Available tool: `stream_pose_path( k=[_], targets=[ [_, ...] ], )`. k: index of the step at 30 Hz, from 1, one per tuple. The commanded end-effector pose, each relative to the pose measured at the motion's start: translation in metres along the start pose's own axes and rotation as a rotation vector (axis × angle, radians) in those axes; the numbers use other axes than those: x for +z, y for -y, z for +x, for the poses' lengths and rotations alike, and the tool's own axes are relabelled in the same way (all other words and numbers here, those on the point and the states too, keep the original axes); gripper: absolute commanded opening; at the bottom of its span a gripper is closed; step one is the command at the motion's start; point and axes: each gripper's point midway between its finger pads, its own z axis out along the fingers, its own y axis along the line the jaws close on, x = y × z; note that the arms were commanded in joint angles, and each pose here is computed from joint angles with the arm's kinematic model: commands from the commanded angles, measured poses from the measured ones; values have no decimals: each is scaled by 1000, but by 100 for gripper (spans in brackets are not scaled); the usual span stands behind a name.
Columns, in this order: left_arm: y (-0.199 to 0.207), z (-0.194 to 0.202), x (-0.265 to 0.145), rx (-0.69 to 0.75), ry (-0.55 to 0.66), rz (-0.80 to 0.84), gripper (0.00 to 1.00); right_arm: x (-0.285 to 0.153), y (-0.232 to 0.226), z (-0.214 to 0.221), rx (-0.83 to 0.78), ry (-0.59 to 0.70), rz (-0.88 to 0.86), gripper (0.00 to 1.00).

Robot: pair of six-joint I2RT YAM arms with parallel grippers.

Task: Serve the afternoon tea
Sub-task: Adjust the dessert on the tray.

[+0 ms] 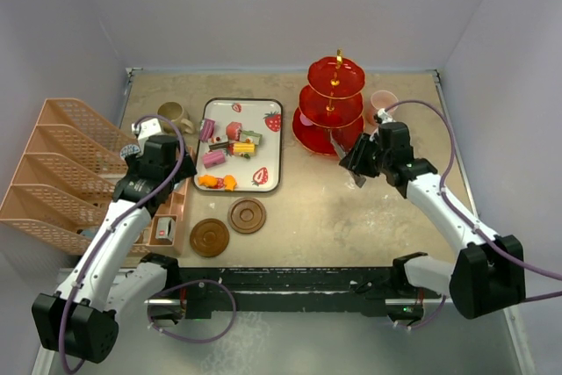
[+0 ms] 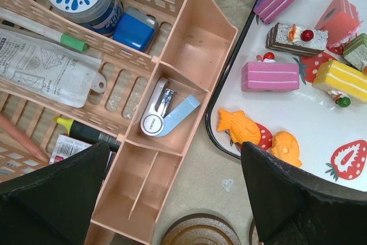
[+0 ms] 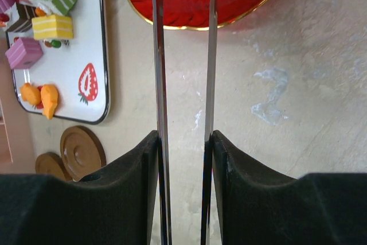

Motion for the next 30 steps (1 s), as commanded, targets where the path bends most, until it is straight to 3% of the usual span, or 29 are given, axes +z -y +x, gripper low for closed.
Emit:
stream_pose_path(
  k=[1, 16, 30],
  targets=[
    [3, -29, -13, -57, 91, 18, 94, -14, -14, 13, -35, -37, -98, 42],
    [-11, -40, -24, -98, 152, -30, 96, -37, -68, 14, -116, -75, -330, 41],
    [-15, -51, -27, -67, 176, -53, 97, -44, -134, 2, -294, -8, -267, 40]
  ],
)
